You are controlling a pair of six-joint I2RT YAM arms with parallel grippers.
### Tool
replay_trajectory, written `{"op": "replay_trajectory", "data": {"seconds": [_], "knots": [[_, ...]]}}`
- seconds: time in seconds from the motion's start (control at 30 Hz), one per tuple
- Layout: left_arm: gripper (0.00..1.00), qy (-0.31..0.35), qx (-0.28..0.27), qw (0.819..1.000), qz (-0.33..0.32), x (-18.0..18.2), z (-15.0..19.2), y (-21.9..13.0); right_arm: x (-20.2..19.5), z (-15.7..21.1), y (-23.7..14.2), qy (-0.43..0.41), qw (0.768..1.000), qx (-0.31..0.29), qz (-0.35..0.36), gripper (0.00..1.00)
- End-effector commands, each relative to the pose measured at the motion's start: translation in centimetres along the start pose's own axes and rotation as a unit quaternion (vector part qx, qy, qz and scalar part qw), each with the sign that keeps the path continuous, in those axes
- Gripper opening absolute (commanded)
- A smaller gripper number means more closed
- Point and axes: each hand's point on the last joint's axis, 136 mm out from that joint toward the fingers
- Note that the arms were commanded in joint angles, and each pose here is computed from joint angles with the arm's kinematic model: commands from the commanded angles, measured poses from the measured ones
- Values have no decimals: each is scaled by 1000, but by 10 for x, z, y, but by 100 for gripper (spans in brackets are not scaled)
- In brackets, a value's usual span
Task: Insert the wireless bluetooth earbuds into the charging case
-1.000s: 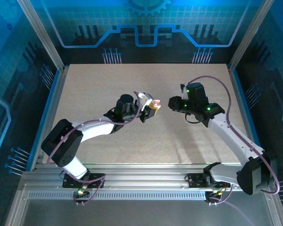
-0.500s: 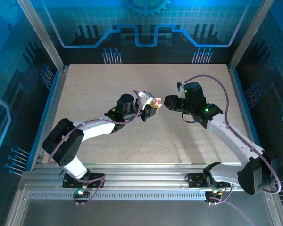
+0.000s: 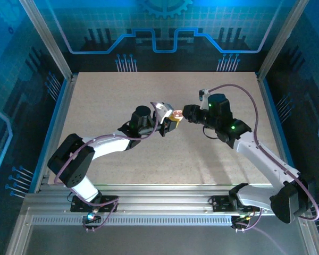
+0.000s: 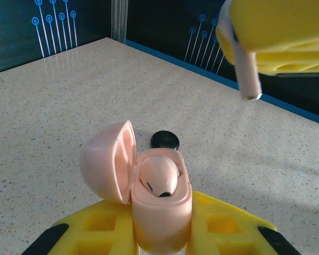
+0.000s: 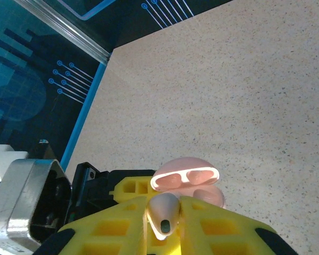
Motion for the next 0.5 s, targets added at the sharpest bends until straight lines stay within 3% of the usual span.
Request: {"op": "replay_trajectory", "data": {"seconds": [0.0,0.47], "knots": [[21,6,-37,999,16,-14,-24,-4,3,-4,6,4,1000,-17,-3,21],[21,2,-59,998,21,-20,-34,-12,-6,2,18,13,1000,-20,10,21]]}}
Point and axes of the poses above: each hand's point on the last joint's axis, 136 mm out from that joint toward the fingers, its own y axis out along the fingers, its own x axis along the line the jaws close on, z = x × y, and after that the axes turned 15 degrees about -y, right-handed
